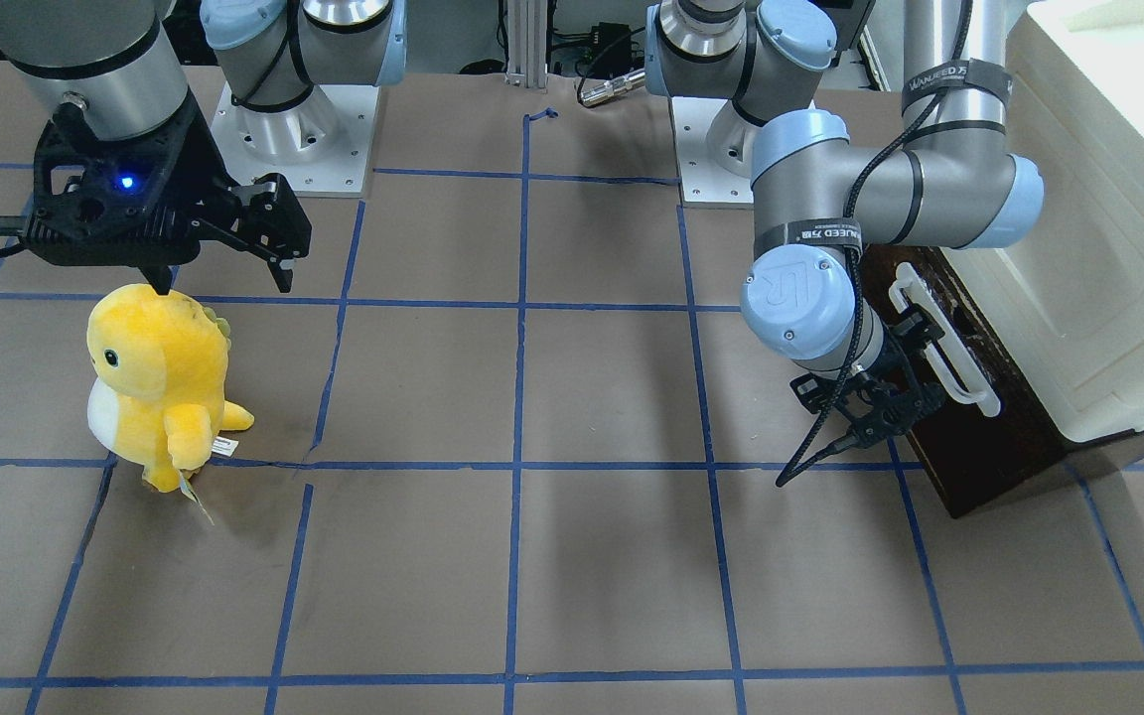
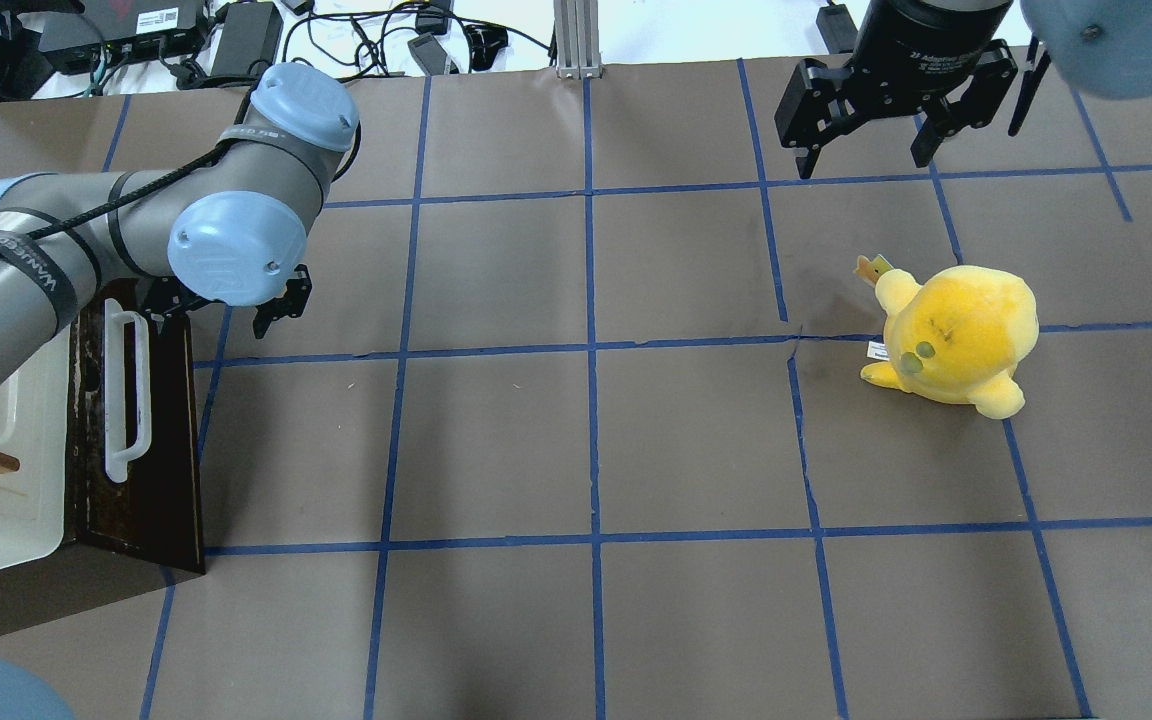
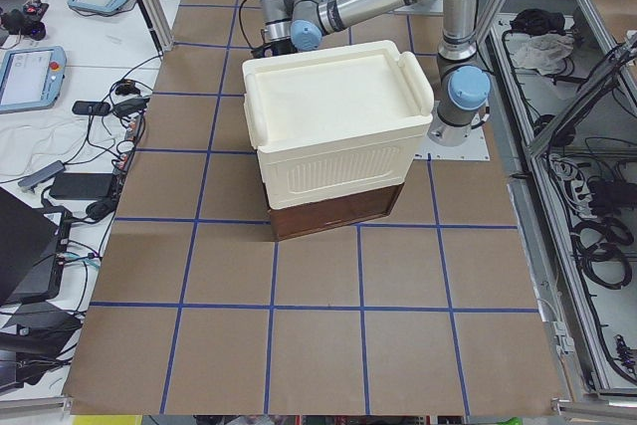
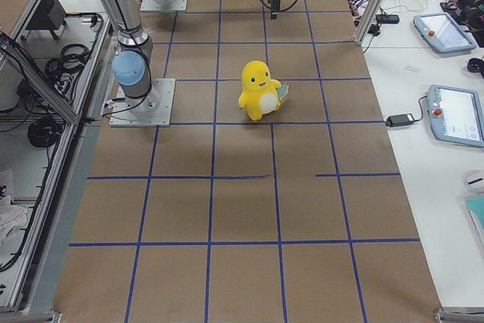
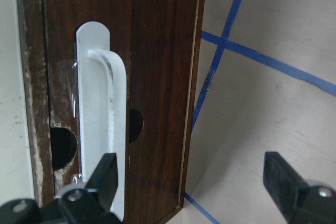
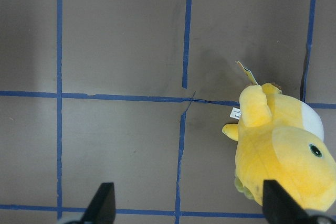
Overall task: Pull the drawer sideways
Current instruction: 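Move the left gripper down to the white drawer handle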
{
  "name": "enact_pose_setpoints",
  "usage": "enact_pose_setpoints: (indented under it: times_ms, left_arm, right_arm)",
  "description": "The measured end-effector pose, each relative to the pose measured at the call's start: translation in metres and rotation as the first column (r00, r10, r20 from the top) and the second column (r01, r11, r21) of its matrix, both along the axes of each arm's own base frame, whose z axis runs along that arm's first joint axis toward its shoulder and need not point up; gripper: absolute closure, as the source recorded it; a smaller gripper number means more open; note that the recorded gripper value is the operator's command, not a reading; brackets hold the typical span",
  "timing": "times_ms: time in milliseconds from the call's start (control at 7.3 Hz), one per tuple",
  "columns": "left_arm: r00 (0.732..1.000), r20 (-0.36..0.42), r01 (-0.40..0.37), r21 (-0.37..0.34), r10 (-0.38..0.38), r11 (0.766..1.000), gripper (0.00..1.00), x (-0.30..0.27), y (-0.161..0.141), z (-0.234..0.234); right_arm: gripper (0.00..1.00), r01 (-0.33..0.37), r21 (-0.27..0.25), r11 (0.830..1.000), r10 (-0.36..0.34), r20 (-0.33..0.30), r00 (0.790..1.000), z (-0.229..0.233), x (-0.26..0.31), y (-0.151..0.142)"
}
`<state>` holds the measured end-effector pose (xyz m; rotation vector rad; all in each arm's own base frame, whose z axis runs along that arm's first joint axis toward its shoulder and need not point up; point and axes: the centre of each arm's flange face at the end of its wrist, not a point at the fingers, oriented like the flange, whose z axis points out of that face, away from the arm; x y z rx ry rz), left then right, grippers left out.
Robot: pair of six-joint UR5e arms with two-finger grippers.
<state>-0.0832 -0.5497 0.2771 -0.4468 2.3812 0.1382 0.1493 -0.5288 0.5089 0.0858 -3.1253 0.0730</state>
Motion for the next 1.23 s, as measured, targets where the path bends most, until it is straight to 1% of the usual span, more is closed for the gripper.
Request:
enact_pose_setpoints:
  times_ms: [411, 548, 685, 1233]
  left_arm:
    - [0.999, 0.008, -0.033, 0.023, 0.032, 0.999, 0.1, 0.024, -0.008, -0.01]
    - [0.999, 0.017, -0.039, 0.029, 0.039, 0.999, 0.14, 0.031, -0.01, -0.012]
    - [0.999, 0.027, -0.042, 0.033, 0.041, 0.999, 0.26, 0.035, -0.01, -0.014]
    - [0.998, 0.046, -0.047, 0.041, 0.046, 0.998, 0.26, 0.04, -0.007, -0.017]
  right_arm:
    - [0.0, 0.0, 0.0, 1.0, 0.0, 0.0, 1.0, 0.0, 0.0, 0.0]
    - [0.0, 0.0, 0.0, 1.0, 0.0, 0.0, 1.0, 0.0, 0.0, 0.0]
    - [0.0, 0.0, 0.0, 1.0, 0.0, 0.001, 1.0, 0.0, 0.0, 0.0]
    - [0.0, 0.0, 0.0, 1.0, 0.0, 0.0, 1.0, 0.0, 0.0, 0.0]
